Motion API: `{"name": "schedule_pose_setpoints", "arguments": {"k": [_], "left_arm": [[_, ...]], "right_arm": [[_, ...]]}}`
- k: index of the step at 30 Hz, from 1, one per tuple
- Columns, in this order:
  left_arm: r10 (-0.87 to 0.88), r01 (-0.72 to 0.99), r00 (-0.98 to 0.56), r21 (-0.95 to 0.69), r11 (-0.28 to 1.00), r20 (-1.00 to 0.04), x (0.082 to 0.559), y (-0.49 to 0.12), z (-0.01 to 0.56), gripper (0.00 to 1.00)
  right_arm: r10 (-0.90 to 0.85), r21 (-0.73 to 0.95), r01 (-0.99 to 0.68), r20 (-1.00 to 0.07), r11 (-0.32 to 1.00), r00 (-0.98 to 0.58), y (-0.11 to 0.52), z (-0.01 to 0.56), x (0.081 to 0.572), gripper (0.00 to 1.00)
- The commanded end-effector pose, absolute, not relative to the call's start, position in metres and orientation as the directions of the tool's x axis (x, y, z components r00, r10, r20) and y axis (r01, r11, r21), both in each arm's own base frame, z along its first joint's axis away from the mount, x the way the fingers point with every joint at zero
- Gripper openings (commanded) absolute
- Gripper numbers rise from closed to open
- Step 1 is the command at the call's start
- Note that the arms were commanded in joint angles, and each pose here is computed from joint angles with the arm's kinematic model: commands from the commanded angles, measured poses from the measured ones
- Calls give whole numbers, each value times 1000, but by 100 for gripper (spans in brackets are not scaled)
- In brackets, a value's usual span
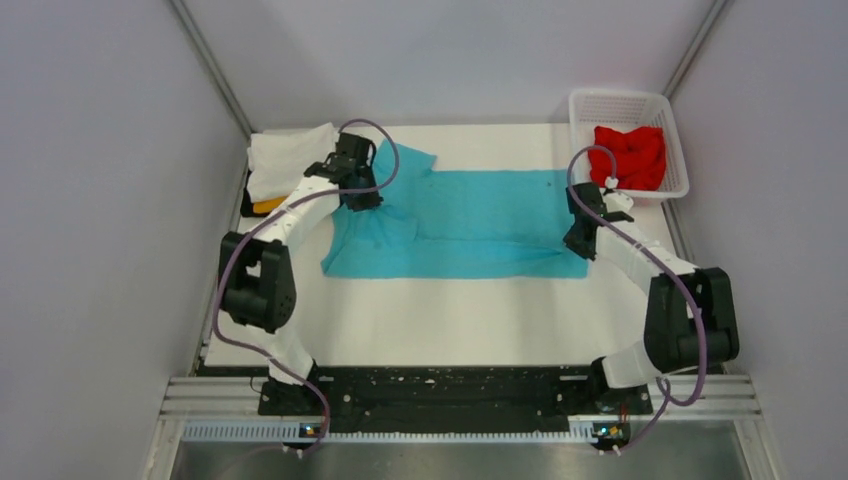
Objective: Fold and stack the t-shirts
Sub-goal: Fold the flattened tshirt in 1/3 of the way
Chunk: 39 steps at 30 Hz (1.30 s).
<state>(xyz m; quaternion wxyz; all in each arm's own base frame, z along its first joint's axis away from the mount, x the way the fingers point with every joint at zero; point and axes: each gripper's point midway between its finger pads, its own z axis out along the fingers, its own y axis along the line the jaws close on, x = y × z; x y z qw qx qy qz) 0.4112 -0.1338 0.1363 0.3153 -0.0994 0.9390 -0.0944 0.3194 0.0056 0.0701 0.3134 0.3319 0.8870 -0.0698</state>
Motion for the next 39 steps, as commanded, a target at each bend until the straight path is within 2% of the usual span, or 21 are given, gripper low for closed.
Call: {"name": "schedule_pose_setpoints", "arguments": {"k": [1,2,3,4,5,6,9,12,16,18,21,24,28,39], "left_arm": [[-286,-182,-739,-228,956,-610,462,-123,132,35],[-292,-191,-753,-228,955,-590,469,-122,129,47],[-299,-202,-765,-228,952,-570,474,-121,130,63],[-301,-213,-768,-217,953,-566,478,-119,137,92],[-300,-221,-764,-206,953,-571,481,-117,139,98],[-298,-223,-764,-199,954,-573,480,-116,140,99],[-301,-211,-749,-218,953,-590,470,-114,152,99],[-326,-192,-760,-286,939,-562,448,-124,153,99],[-340,-129,-810,-419,899,-479,412,-149,130,99],[-354,-152,-824,-429,890,-442,400,-149,113,99],[-369,-200,-845,-412,889,-387,390,-146,90,99],[-387,-231,-840,-394,889,-380,387,-141,68,99],[-415,-289,-847,-369,883,-331,375,-133,42,99],[-525,-437,-818,-339,833,-235,285,-113,18,99]], "right_arm": [[564,102,687,-663,720,-493,-12,80,361,16],[562,91,691,-661,717,-496,-13,80,365,27],[562,86,693,-660,716,-499,-13,81,369,46],[561,87,691,-660,718,-500,-13,85,373,60],[560,90,687,-660,721,-501,-12,88,374,69],[560,98,683,-662,724,-498,-11,92,375,75],[555,121,660,-662,742,-503,-8,99,369,85],[509,166,546,-647,821,-568,16,103,363,98],[387,243,304,-639,921,-664,76,102,360,99],[330,283,189,-626,940,-706,106,94,360,99],[285,305,114,-605,945,-744,130,81,364,99],[254,295,88,-589,951,-767,136,63,368,99],[200,217,100,-513,971,-835,127,25,351,99],[234,139,201,-287,970,-929,95,-9,237,98]]}}
